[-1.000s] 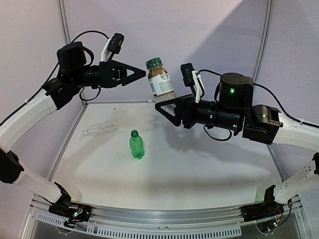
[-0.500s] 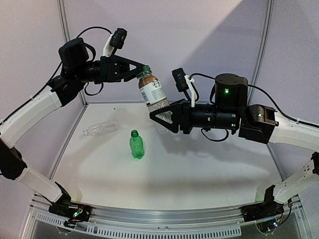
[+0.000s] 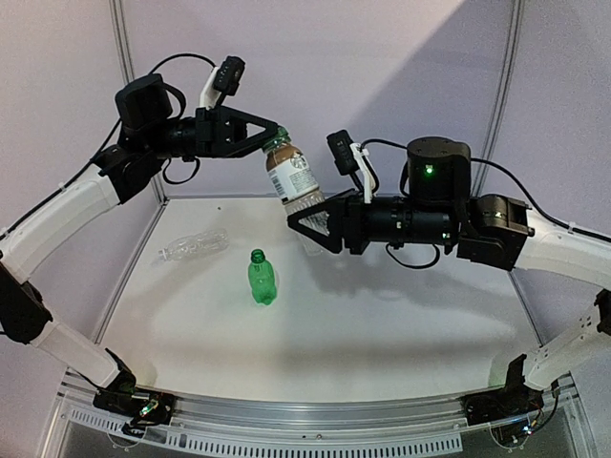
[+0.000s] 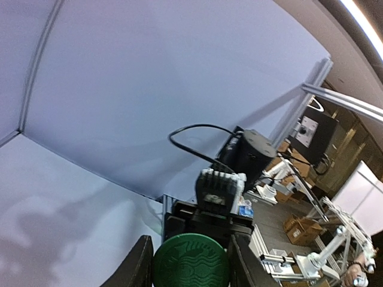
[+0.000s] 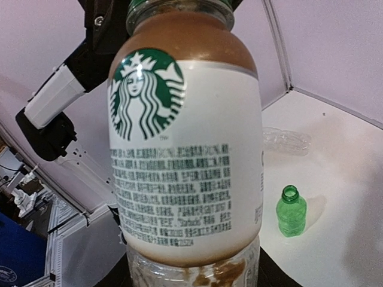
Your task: Unscrew the bottle caps
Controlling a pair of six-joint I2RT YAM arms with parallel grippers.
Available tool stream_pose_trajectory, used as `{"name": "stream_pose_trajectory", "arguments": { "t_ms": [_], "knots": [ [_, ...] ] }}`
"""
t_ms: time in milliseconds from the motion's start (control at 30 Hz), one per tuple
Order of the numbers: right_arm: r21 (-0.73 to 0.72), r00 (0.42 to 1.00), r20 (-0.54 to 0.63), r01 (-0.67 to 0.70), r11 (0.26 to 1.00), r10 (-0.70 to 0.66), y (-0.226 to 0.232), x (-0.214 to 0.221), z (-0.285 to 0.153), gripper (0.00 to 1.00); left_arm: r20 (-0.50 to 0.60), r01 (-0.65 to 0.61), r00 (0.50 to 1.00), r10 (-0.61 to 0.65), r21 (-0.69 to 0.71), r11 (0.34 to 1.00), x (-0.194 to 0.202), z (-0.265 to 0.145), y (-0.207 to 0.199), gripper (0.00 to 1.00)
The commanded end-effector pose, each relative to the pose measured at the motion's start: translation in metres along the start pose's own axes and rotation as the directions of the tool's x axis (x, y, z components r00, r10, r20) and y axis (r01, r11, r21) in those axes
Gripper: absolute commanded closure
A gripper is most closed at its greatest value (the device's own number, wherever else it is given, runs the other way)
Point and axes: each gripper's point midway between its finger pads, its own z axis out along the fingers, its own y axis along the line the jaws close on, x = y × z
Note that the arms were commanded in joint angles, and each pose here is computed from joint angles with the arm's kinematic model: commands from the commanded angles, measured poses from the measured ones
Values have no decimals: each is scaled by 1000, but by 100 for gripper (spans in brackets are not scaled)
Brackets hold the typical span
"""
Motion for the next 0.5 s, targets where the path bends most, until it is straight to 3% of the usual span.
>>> {"name": "stream_pose_trajectory", "arguments": {
  "t_ms": [0, 100, 267, 467],
  "knots": [
    [277, 997, 1, 68, 958, -71, -42, -16, 2, 73, -17, 118, 992, -122, -154, 981, 22, 4, 43, 87],
    [407, 993, -31, 118, 906, -115, -64, -20, 4, 75, -15, 176, 982, -187, -281, 943, 30, 9, 66, 88],
    [570, 979, -90, 201, 797, -182, -90, -24, 2, 76, 41, 336, 932, -361, -478, 812, 42, 4, 103, 89],
    [594, 954, -152, 296, 748, -256, -90, -23, 10, 77, 28, 358, 909, -416, -563, 745, 49, 3, 112, 86]
  ]
}}
